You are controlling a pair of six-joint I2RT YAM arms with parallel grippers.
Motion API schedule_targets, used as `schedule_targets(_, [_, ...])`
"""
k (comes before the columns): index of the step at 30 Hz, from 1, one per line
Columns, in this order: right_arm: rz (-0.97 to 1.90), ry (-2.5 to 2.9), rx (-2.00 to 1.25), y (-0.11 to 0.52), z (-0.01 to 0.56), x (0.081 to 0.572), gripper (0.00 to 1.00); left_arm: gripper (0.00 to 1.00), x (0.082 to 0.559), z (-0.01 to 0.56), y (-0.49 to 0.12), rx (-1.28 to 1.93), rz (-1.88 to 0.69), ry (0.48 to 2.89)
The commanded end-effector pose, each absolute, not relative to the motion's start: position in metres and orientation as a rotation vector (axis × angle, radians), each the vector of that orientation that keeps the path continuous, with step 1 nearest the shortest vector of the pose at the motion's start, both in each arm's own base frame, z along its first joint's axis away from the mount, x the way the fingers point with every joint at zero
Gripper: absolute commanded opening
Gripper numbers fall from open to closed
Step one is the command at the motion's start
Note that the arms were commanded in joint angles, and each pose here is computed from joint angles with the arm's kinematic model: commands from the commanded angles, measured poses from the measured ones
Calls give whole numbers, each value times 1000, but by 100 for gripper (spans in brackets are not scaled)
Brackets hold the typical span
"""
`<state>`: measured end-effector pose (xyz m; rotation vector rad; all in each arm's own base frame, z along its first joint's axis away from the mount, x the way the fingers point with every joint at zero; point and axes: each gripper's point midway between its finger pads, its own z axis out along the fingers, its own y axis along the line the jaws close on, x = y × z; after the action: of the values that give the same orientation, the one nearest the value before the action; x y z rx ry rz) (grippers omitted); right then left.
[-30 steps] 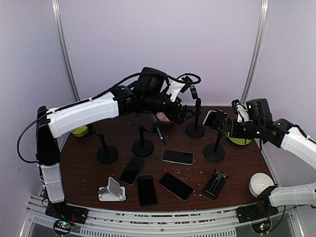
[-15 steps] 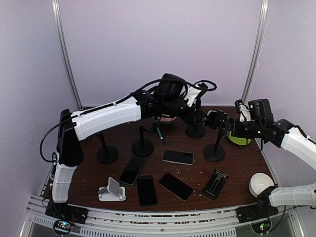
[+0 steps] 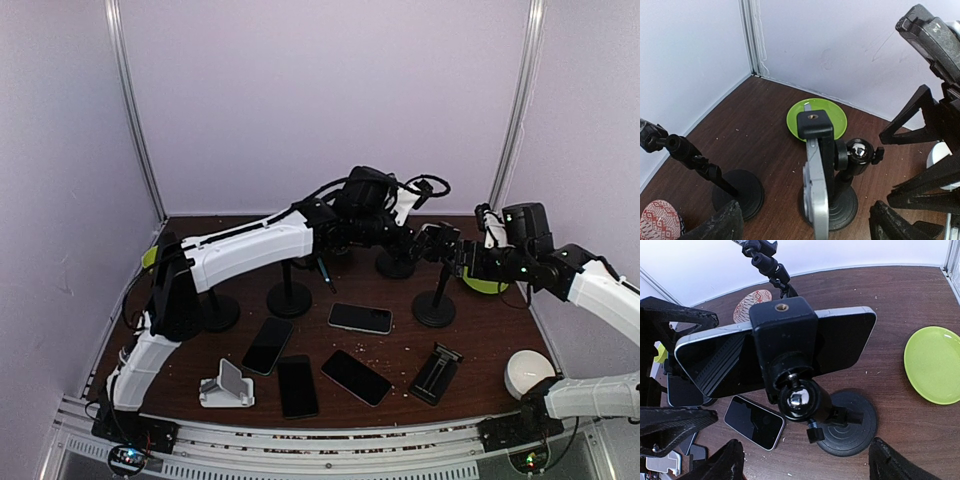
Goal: Remove the phone from the phone stand
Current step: Pick up the phone stand with the phone from the center of the board.
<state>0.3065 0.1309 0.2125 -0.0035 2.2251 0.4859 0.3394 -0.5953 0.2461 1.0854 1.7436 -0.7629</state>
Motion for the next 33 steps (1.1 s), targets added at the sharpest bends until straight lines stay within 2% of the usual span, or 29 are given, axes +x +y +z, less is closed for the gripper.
schedule_targets(1, [500, 2198, 4, 130, 218, 308, 87, 89, 341, 269, -613, 1049, -832, 1632])
schedule_targets(23, [487, 2192, -6, 129, 215, 310, 86, 72, 346, 241, -628, 1084, -838, 1605])
schedule_targets(28, [493, 2194, -9, 130, 214, 309, 86, 64, 346, 239, -629, 1084, -840, 1601])
schedule_targets(33, [489, 2196, -12, 129, 213, 308, 86, 51, 346, 242, -628, 1083, -840, 1598])
